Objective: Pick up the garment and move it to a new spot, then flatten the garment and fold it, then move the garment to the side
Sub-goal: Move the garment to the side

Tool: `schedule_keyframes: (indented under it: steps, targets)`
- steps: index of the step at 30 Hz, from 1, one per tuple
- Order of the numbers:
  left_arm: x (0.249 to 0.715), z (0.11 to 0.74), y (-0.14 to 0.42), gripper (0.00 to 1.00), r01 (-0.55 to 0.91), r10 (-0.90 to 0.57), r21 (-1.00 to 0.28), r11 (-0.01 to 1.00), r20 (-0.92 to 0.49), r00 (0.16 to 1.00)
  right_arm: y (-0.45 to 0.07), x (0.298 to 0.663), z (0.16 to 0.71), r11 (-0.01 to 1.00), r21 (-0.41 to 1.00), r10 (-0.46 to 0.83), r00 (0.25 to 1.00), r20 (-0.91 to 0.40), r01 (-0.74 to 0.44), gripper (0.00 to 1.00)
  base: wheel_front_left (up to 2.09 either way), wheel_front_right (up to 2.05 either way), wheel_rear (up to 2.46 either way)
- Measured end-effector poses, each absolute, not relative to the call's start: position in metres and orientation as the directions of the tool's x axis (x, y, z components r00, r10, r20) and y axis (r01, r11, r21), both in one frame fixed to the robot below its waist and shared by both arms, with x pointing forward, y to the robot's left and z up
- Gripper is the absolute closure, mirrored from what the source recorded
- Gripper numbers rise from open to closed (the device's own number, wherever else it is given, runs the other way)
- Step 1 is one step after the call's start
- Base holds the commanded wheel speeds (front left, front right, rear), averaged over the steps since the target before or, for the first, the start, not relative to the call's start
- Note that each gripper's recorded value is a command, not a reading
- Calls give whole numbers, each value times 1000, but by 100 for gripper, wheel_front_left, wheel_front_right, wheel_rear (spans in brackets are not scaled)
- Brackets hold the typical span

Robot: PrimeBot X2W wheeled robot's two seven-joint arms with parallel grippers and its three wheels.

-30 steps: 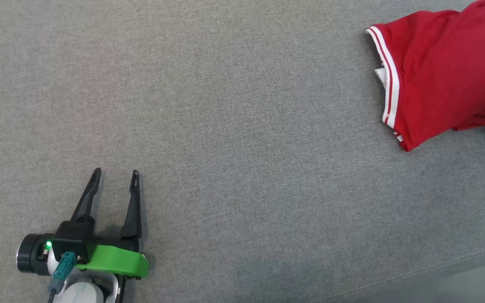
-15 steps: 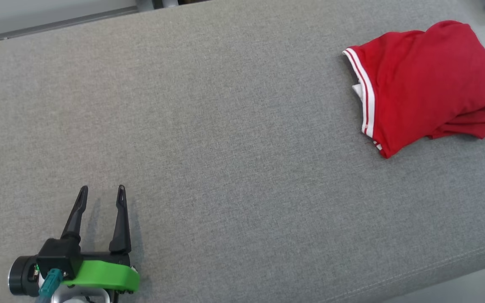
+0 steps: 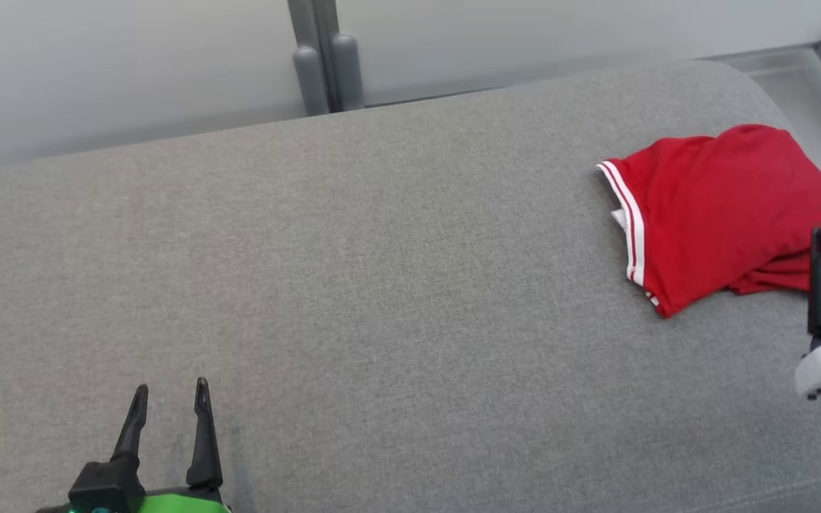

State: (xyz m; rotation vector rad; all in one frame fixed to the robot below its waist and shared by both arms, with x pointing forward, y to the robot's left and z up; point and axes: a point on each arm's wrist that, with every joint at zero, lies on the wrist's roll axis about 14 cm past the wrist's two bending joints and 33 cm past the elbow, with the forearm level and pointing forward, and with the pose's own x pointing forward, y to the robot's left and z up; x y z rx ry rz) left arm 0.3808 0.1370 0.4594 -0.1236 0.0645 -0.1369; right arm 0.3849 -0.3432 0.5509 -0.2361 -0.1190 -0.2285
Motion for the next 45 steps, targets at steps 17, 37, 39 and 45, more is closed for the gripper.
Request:
schedule_keyframes:
  steps: [17,37,39,45]
  targets:
    - [326,463,193,0,-34,27,-139,990,-49,998,-198,361,496,993,-113,49,998,36,-45,0,0,0,0]
    - [325,462,175,0,43,-51,-164,985,-46,998,-212,342,489,991,-134,-3,1000,18,5,0,0,0,0]
    - [326,462,173,0,51,-59,-165,985,-47,997,-214,341,489,991,-130,-11,1000,17,13,0,0,0,0]
    - [330,464,167,0,71,-79,-166,984,-42,996,-222,335,489,991,-129,-35,999,16,36,0,0,0,0]
